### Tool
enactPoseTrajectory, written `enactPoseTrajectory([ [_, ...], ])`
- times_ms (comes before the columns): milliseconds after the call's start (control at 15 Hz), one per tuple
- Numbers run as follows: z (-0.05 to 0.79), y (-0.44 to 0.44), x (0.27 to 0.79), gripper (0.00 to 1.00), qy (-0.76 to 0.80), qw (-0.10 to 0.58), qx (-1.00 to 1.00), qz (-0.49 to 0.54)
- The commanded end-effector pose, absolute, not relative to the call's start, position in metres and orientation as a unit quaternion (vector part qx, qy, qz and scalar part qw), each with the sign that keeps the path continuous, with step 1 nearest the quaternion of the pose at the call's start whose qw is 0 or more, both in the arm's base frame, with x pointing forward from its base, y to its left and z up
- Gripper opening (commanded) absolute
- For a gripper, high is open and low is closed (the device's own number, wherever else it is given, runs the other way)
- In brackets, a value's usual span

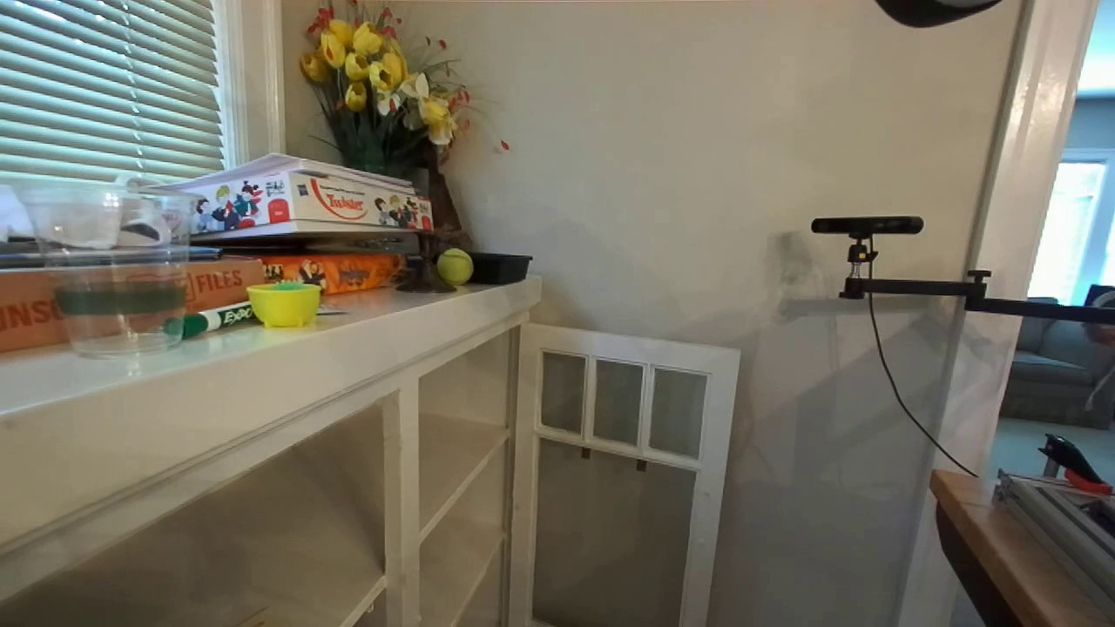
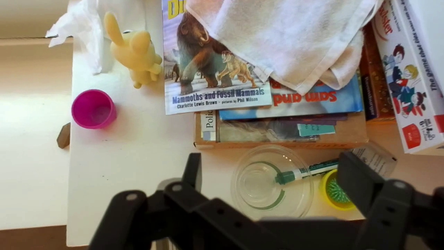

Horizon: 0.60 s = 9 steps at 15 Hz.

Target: Hang the towel on the cabinet's door

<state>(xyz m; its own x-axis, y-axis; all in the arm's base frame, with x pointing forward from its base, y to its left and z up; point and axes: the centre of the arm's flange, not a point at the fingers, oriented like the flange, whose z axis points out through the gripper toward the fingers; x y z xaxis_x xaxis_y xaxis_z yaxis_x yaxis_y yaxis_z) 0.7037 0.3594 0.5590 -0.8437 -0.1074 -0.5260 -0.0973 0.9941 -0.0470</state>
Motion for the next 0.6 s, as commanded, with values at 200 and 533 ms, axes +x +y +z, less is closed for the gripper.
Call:
enactPoseTrajectory([
  [200,0.550,0.357,0.709,1.00,0.962,0.268,-0.048,-0.001],
  [533,0.539,0.364,0.708,1.00,0.937,0.342,-0.066,-0.001],
])
